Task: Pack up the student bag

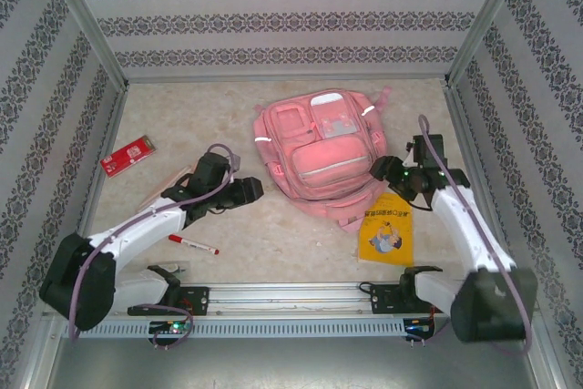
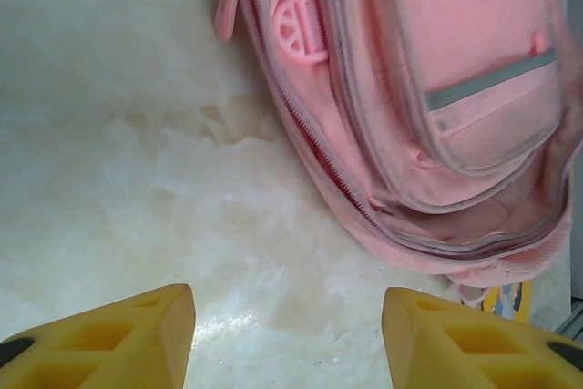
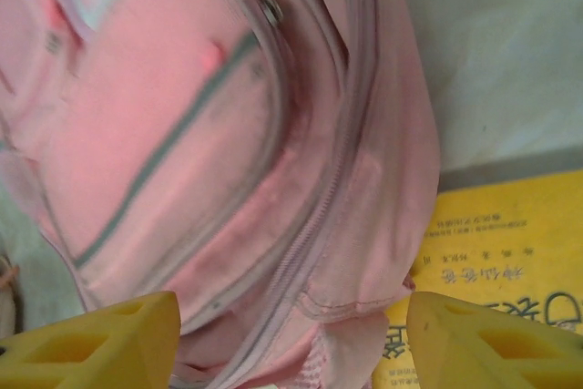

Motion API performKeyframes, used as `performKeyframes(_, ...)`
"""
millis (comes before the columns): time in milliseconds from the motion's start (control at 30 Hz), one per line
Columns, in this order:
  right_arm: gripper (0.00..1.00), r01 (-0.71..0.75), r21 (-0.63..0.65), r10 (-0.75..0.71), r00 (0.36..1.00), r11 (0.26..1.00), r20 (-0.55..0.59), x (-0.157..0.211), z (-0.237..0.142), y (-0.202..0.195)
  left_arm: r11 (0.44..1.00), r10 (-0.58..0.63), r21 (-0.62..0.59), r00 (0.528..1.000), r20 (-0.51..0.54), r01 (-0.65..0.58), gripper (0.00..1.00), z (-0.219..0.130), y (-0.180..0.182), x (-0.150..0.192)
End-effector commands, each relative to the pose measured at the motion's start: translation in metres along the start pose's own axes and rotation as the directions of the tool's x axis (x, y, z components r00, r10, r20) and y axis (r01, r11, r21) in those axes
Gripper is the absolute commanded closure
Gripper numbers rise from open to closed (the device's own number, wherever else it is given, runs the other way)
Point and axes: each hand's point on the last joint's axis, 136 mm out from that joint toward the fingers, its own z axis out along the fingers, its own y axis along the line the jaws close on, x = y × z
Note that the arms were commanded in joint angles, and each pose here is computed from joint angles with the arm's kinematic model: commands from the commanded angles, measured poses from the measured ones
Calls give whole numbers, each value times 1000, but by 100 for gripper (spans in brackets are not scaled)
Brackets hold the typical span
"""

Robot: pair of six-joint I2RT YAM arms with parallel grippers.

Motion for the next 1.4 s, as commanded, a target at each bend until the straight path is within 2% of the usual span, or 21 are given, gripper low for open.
performKeyframes(0,33,12,-60,-19,993,998,-116,6,11,14,999,-46,28,999,11,46,43,12,-15,-10)
performKeyframes(100,36,27,-12,-29,991,1000,-133,-1,29,5,997,-76,18,997,8,76,41,23,-11,-12)
performKeyframes(267,70,134,-110,-156,962,985,-224,11,52,28,997,-55,-45,997,51,57,40,11,3,-11)
performKeyframes(367,82,205,-192,-251,931,960,-265,24,58,53,996,1,-92,993,115,10,40,-11,13,-13)
performKeyframes(467,98,254,-264,-328,898,931,-293,41,64,76,986,106,-139,987,118,-90,40,-30,15,-12)
performKeyframes(500,99,269,-266,-344,890,926,-299,46,66,80,980,136,-160,984,112,-117,40,-35,17,-12)
performKeyframes(600,100,322,-271,-398,865,907,-306,62,72,91,963,188,-212,977,96,-165,40,-43,24,-10)
performKeyframes(700,100,355,-269,-431,842,896,-324,78,74,92,959,208,-209,976,58,-191,40,-47,24,-3)
performKeyframes(967,100,455,-249,-519,761,855,-389,120,84,58,922,328,-197,943,-60,-334,42,-53,13,3)
performKeyframes(1100,100,564,-181,-578,684,806,-445,127,94,39,936,273,-218,961,-49,-277,41,-46,23,5)
performKeyframes(1133,96,570,-153,-568,681,808,-463,127,97,34,947,241,-213,970,-26,-241,41,-41,24,5)
performKeyframes(1233,70,533,-136,-526,702,835,-481,137,103,31,974,167,-155,986,17,-162,42,-25,20,3)
performKeyframes(1367,60,536,-74,-515,751,841,-413,132,86,27,982,125,-145,992,11,-122,43,-14,15,0)
